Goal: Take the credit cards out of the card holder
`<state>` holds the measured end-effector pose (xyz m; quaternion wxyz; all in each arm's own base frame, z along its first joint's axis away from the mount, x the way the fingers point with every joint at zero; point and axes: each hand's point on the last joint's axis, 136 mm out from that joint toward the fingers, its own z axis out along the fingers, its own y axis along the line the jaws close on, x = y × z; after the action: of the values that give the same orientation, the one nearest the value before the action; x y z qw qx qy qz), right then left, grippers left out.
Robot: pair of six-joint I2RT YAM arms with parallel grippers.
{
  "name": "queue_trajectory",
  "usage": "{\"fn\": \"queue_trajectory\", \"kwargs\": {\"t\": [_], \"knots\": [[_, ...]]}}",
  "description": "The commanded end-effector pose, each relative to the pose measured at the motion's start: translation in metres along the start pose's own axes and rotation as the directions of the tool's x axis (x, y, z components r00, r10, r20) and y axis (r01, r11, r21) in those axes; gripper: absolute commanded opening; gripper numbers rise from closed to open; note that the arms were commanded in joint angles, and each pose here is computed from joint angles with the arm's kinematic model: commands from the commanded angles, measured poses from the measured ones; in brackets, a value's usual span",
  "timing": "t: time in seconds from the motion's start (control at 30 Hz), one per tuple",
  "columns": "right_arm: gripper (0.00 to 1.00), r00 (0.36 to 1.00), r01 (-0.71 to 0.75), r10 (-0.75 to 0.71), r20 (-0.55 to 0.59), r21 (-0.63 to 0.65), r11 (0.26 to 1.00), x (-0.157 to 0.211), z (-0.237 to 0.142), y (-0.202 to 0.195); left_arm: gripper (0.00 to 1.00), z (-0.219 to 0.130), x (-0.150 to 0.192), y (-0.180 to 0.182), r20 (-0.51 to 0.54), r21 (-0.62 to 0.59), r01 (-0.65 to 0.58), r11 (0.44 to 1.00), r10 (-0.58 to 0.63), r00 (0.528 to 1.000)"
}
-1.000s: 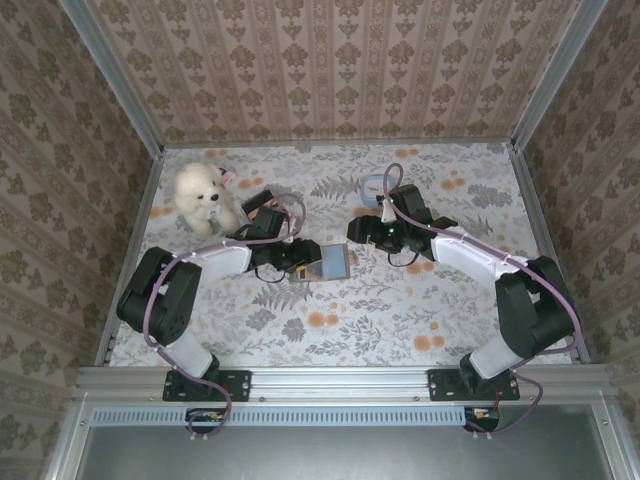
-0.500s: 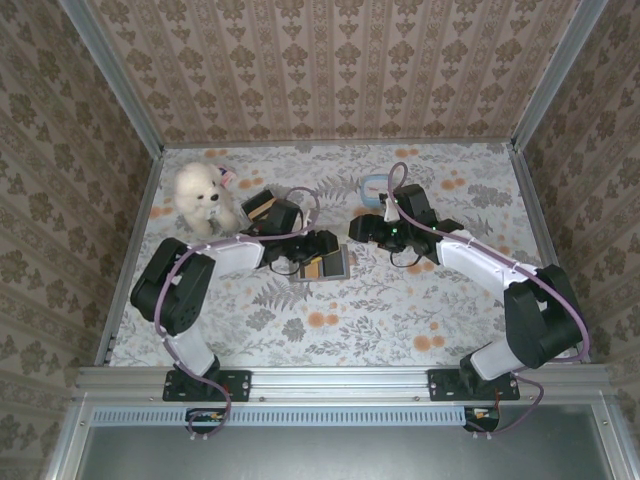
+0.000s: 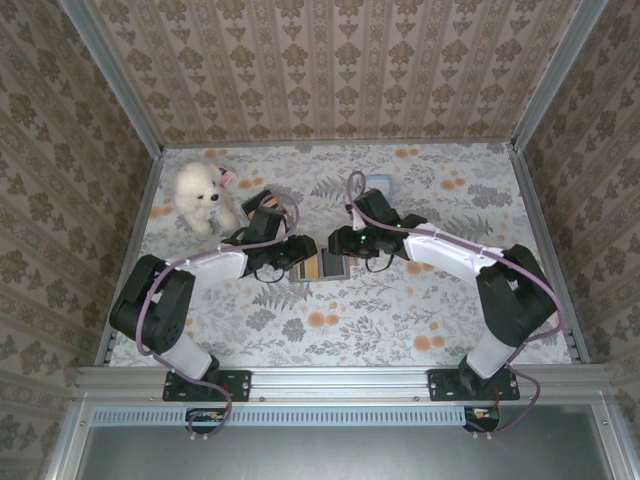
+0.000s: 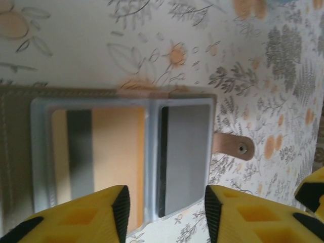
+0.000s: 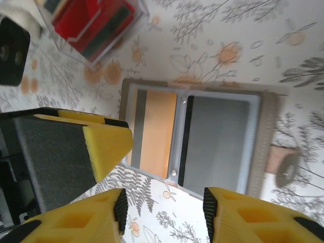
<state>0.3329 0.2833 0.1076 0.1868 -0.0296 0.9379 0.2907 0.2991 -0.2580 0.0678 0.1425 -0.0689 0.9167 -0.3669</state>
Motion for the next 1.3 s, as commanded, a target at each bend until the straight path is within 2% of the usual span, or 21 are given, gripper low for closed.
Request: {"fn": "queue_trajectory", "kwargs": {"t": [0.0, 0.2, 0.43, 1.27], "knots": [[0.41, 1.000, -0.014, 0.017, -0.026, 0.108, 0.994, 0.003, 0.011, -0.013, 0.42, 0.000, -0.001, -0.001, 0.013, 0.008, 0.019, 1.000, -0.019, 1.000], [0.30, 0.997, -0.042, 0.059, -0.056, 0.261, 0.964, 0.007, 0.026, -0.042, 0.28, 0.006, -0.001, -0.007, -0.007, 0.035, 0.022, 0.999, -0.021, 1.000], [0.23, 0.992, -0.045, 0.078, -0.101, 0.300, 0.953, 0.014, 0.041, -0.053, 0.19, 0.018, -0.002, -0.015, -0.038, 0.053, 0.016, 0.998, -0.014, 0.999], [0.22, 0.979, -0.039, 0.100, -0.176, 0.322, 0.946, 0.031, 0.063, -0.067, 0.17, 0.043, 0.012, -0.007, -0.122, 0.032, 0.038, 0.999, -0.034, 0.992]]}}
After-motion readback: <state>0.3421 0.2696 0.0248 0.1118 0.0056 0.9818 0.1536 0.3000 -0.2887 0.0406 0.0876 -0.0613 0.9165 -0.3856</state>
